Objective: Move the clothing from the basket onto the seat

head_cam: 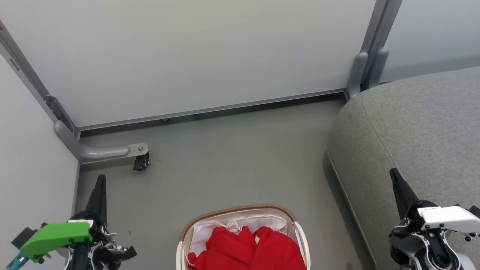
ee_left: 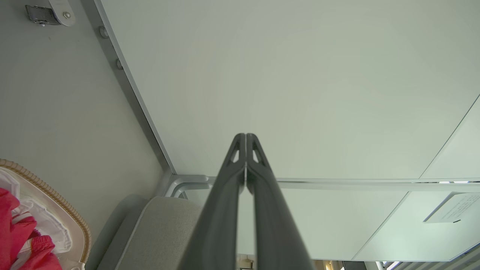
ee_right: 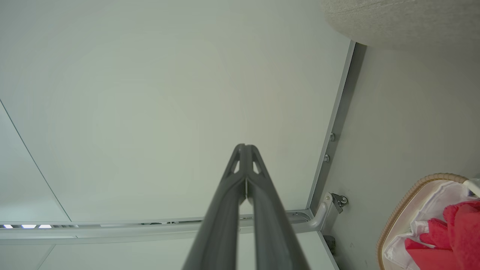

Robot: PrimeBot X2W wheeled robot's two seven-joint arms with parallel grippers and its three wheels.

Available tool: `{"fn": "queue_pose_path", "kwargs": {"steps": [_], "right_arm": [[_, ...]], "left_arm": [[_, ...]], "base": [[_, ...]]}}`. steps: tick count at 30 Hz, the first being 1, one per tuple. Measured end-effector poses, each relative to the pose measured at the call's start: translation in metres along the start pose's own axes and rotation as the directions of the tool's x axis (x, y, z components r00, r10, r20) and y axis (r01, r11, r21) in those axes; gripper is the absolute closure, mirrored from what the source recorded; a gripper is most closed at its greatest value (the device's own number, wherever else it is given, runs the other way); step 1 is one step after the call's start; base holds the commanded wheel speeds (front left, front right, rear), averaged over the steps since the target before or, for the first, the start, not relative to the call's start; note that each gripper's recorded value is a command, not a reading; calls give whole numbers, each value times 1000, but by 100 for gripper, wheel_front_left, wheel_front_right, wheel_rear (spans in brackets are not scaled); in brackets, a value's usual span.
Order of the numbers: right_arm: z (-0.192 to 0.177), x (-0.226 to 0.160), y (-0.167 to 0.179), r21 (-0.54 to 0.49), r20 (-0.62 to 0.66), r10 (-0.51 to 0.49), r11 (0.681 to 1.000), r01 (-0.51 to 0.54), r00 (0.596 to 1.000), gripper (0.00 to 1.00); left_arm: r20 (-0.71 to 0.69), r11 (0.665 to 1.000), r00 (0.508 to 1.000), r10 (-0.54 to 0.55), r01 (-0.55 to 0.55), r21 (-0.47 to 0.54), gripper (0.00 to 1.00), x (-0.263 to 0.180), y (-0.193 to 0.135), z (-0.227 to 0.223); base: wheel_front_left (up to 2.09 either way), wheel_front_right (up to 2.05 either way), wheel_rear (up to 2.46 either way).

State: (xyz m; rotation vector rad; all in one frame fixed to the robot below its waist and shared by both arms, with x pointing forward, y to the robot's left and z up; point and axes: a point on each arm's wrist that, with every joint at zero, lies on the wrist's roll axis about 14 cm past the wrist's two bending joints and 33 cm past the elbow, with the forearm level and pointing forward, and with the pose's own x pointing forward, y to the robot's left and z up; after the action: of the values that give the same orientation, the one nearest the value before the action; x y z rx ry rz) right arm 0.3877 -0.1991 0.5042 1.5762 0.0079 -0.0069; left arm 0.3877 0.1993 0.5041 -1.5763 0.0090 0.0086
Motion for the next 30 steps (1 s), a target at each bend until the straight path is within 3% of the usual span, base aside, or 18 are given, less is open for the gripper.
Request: {"fn": "queue_pose_path", "kwargs": {"steps": [29,30], "right_arm": [[0,0,0,0,0,0,1000,0,1000,100],[0,0,-1,1,0,-3,1000,3,1000,0]], "left_arm": [[0,1000,1000,0,0,0,100,0,0,0],[0,1000,1000,2,-2,-1,0,0,1,0]], "base": [[0,0,0],[0,0,0]]}}
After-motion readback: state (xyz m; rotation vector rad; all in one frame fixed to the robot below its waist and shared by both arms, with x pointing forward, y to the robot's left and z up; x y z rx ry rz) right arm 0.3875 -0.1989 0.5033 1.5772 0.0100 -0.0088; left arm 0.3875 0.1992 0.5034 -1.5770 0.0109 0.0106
